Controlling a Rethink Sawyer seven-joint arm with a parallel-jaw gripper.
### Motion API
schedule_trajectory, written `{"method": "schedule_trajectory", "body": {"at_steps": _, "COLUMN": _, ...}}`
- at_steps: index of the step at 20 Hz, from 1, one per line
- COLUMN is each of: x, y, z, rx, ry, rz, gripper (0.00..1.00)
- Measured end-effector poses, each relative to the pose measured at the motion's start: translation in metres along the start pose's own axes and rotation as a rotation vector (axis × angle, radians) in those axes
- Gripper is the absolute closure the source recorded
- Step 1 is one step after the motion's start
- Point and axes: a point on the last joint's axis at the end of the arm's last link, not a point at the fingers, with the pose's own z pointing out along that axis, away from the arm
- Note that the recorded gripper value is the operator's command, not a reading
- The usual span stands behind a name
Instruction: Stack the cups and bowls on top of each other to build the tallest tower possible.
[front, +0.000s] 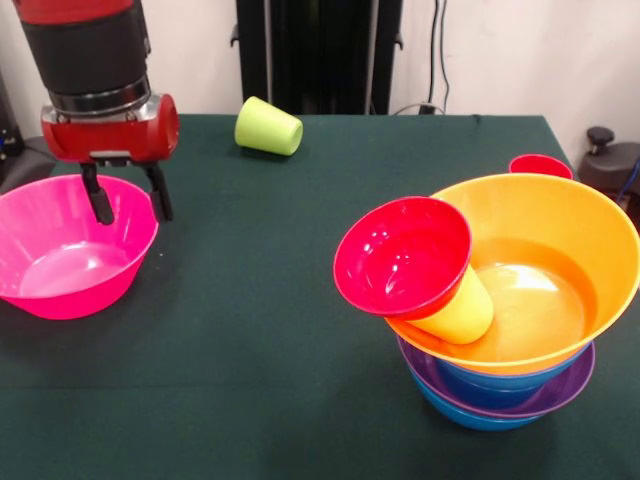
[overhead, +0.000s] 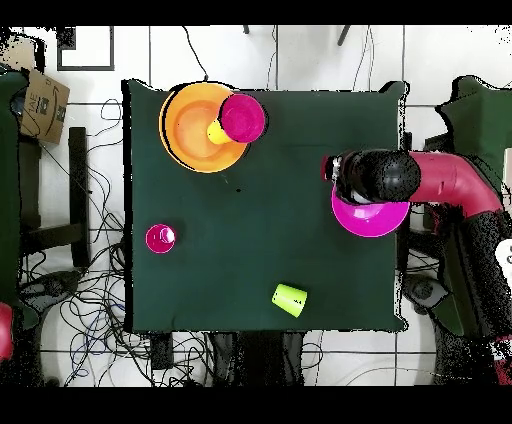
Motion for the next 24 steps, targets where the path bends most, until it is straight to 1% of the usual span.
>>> {"method": "schedule_trajectory", "body": {"at_steps": 1, "x": 0.005, "y": -0.001, "z": 0.009, "rx": -0.002, "ry": 0.011, "rz": -0.002, "gripper": 0.0}}
{"method": "schedule_trajectory", "body": {"at_steps": 5, "x": 0.013, "y": 0.0, "z": 0.026, "rx": -0.012, "ry": 0.021, "rz": -0.005, "gripper": 0.0}}
{"method": "schedule_trajectory", "body": {"at_steps": 6, "x": 0.015, "y": 0.001, "z": 0.034, "rx": -0.018, "ry": 0.021, "rz": -0.007, "gripper": 0.0}}
{"method": "schedule_trajectory", "body": {"at_steps": 10, "x": 0.02, "y": 0.004, "z": 0.051, "rx": -0.033, "ry": 0.011, "rz": -0.012, "gripper": 0.0}}
{"method": "schedule_trajectory", "body": {"at_steps": 12, "x": 0.024, "y": 0.008, "z": 0.063, "rx": -0.047, "ry": 0.007, "rz": -0.012, "gripper": 0.0}}
{"method": "schedule_trajectory", "body": {"at_steps": 14, "x": 0.027, "y": 0.01, "z": 0.07, "rx": -0.056, "ry": 0.009, "rz": -0.01, "gripper": 0.0}}
{"method": "schedule_trajectory", "body": {"at_steps": 19, "x": 0.03, "y": 0.011, "z": 0.076, "rx": -0.064, "ry": 0.019, "rz": -0.009, "gripper": 0.0}}
{"method": "schedule_trajectory", "body": {"at_steps": 24, "x": 0.029, "y": 0.009, "z": 0.073, "rx": -0.058, "ry": 0.014, "rz": -0.009, "gripper": 0.0}}
